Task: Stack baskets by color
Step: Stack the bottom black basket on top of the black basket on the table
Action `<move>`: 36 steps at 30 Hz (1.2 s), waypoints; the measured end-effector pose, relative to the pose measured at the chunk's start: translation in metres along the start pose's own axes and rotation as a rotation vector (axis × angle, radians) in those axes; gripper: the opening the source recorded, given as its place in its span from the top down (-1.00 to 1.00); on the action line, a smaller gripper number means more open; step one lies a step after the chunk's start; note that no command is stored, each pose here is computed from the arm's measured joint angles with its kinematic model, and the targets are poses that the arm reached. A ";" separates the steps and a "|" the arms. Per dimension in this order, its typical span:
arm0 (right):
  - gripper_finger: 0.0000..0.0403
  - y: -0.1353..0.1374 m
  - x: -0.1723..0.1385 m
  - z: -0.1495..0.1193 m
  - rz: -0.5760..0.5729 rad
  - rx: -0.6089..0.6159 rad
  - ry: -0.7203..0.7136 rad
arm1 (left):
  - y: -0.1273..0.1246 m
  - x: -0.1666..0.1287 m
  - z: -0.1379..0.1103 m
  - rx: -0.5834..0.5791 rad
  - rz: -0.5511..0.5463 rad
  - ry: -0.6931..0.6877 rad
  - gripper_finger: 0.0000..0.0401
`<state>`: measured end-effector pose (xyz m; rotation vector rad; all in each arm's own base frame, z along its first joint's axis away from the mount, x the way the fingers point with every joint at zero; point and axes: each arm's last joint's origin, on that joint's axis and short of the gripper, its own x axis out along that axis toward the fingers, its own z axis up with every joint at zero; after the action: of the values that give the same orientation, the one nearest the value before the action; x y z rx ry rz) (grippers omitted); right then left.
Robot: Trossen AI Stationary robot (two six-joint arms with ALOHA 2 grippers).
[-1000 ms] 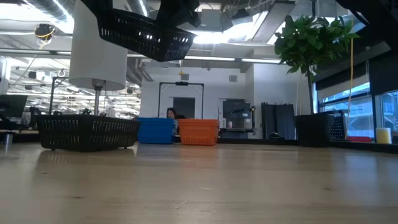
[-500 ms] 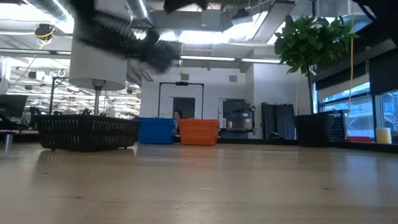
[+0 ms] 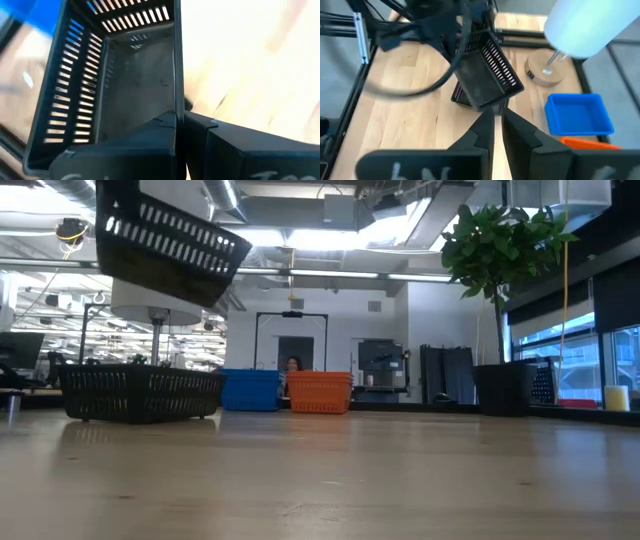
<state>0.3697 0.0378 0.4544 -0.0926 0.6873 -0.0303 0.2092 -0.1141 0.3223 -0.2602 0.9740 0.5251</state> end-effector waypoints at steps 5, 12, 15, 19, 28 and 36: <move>0.82 0.007 -0.024 0.000 -0.058 -0.059 -0.029 | -0.005 0.015 -0.013 -0.313 0.047 -0.047 1.00; 0.82 0.013 -0.042 -0.005 -0.121 -0.099 -0.014 | -0.020 0.054 -0.026 -0.354 0.173 -0.022 1.00; 0.82 0.013 -0.042 -0.006 -0.120 -0.104 -0.002 | -0.024 0.067 -0.026 -0.365 0.217 -0.027 1.00; 0.82 0.014 -0.042 -0.007 -0.118 -0.110 0.012 | -0.028 0.081 -0.025 -0.369 0.264 -0.005 1.00; 0.82 0.014 -0.041 -0.008 -0.120 -0.110 0.016 | -0.036 0.106 -0.030 -0.412 0.346 0.015 1.00; 0.82 0.014 -0.041 -0.008 -0.121 -0.107 0.016 | -0.034 0.115 -0.025 -0.444 0.363 0.018 1.00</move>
<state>0.3330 0.0538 0.4733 -0.2370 0.6988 -0.1102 0.2620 -0.1188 0.2114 -0.4896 0.9183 1.0764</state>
